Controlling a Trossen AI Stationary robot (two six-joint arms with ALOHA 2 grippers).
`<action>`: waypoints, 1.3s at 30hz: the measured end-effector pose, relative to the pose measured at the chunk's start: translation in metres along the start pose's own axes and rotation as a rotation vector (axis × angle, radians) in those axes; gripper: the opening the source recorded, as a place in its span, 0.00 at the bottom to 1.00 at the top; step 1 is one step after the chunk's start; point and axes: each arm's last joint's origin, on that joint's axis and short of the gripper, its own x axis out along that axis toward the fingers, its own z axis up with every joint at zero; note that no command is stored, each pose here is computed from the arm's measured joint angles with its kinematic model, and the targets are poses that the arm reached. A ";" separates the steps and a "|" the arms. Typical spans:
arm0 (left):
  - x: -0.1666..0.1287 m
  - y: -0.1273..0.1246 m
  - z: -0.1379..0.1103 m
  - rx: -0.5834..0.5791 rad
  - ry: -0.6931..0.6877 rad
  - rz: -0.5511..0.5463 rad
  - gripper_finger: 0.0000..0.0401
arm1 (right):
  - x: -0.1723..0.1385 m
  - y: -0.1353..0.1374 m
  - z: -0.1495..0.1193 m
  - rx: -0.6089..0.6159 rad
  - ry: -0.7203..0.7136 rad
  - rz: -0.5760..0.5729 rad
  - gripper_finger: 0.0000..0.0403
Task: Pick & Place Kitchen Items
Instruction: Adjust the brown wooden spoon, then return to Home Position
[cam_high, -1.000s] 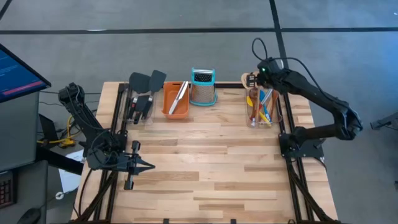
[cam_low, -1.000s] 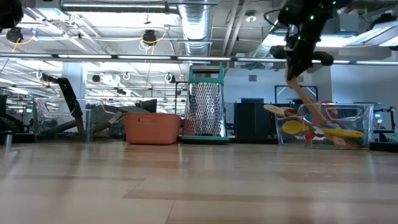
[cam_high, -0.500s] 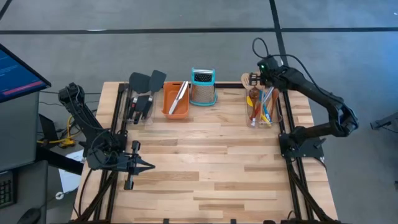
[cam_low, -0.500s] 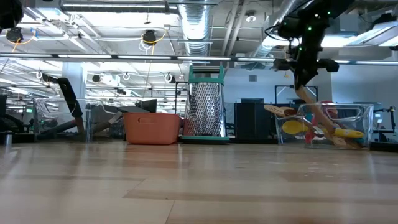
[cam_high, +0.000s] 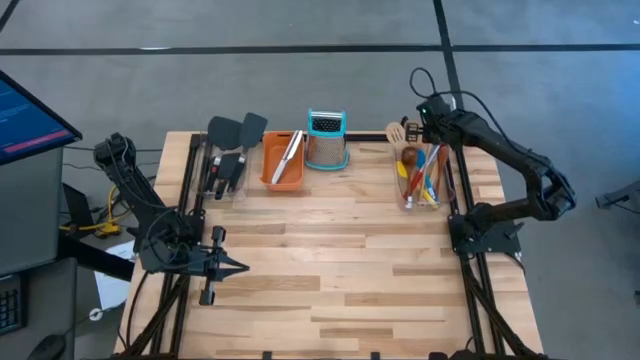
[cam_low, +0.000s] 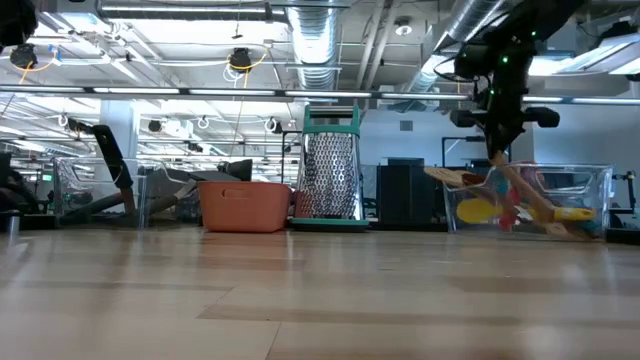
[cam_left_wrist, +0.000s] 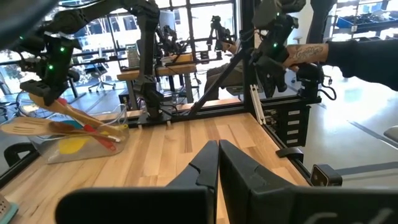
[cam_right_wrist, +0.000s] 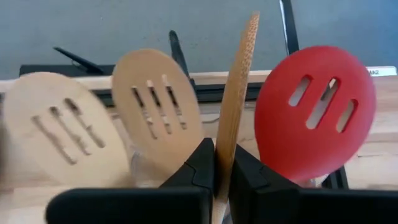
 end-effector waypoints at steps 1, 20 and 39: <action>0.000 0.000 0.000 0.000 0.000 -0.002 0.00 | 0.003 0.000 -0.001 0.004 -0.005 0.001 0.03; 0.000 0.000 0.000 -0.001 0.000 0.002 0.00 | -0.023 0.008 0.010 -0.047 -0.041 0.043 0.11; 0.000 0.000 0.000 -0.002 -0.001 0.002 0.00 | -0.151 0.044 -0.010 -0.501 -0.160 0.417 0.01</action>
